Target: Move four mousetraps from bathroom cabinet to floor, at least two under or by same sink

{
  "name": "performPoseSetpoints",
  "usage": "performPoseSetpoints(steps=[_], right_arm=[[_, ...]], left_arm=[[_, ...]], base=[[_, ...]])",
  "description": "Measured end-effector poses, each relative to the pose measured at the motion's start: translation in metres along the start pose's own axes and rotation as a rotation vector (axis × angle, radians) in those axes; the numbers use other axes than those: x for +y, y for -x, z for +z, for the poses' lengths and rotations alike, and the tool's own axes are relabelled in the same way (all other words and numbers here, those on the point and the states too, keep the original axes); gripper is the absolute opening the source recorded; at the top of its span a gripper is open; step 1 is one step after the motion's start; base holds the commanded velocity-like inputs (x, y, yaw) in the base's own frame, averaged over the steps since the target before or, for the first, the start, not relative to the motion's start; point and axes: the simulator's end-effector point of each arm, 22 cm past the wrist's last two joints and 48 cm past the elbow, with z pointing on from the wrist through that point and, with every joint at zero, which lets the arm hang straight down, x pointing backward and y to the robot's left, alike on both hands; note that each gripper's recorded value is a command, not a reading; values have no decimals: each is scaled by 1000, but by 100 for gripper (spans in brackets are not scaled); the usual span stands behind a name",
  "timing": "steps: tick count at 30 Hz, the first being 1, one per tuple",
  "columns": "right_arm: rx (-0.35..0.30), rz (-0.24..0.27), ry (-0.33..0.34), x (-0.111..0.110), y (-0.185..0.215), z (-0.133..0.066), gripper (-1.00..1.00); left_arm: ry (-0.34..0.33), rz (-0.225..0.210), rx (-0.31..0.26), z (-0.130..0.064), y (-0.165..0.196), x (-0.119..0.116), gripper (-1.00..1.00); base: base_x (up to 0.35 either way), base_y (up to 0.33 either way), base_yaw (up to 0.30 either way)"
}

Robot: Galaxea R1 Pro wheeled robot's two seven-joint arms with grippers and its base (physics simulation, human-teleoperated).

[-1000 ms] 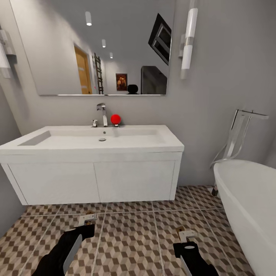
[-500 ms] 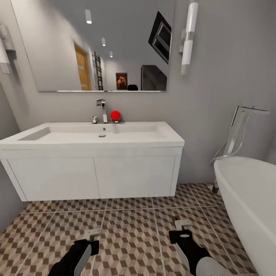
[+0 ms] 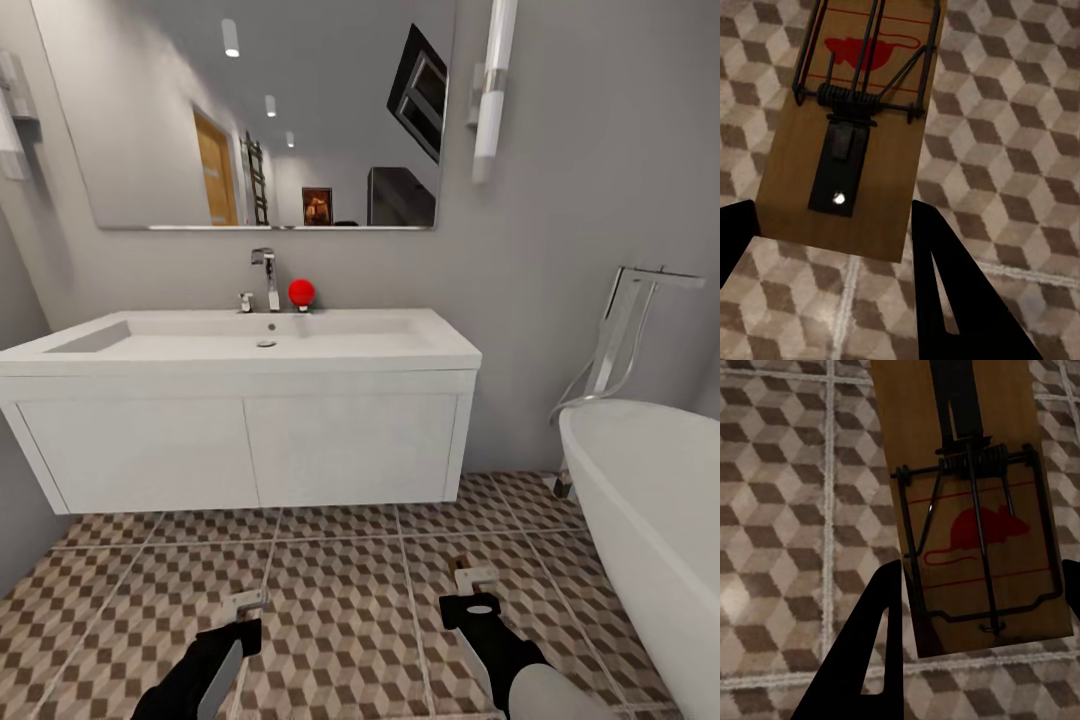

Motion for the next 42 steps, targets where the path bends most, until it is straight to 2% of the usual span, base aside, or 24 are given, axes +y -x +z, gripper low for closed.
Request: performPoseSetpoints(steps=[5, 11, 14, 16, 21, 23, 30, 35, 42], right_arm=[[1, 7, 0, 2, -10, 6, -100], [3, 6, 1, 4, -22, 13, -100], [16, 3, 2, 5, -28, 17, -100], [24, 0, -7, 4, -31, 19, -100], [35, 0, -112, -18, -39, 23, -100], [43, -1, -133, -22, -43, 25, -100], [74, -7, -145, -23, -59, 32, -100], [92, -7, -130, -10, -68, 35, -100], [113, -11, -124, -5, -80, 41, -100]], left_arm=[[9, 3, -22, 6, -2, 2, -100], [47, 61, -73, 11, 5, 4, -100], [51, 68, -87, 14, 5, 3, -100], [54, 71, -84, 17, 1, 4, -100], [58, 74, -67, 23, -7, 5, -100], [59, 75, -60, 26, -11, 5, -100], [62, 78, -35, 34, -23, 6, -100], [65, 81, -18, 40, -31, 7, -100], [65, 84, 4, 47, -41, 7, -100]], base=[[0, 0, 0], [0, 0, 0], [0, 0, 0], [0, 0, 0], [0, 0, 5], [0, 0, 98], [0, 0, 226], [0, 0, 271], [0, 0, 204]])
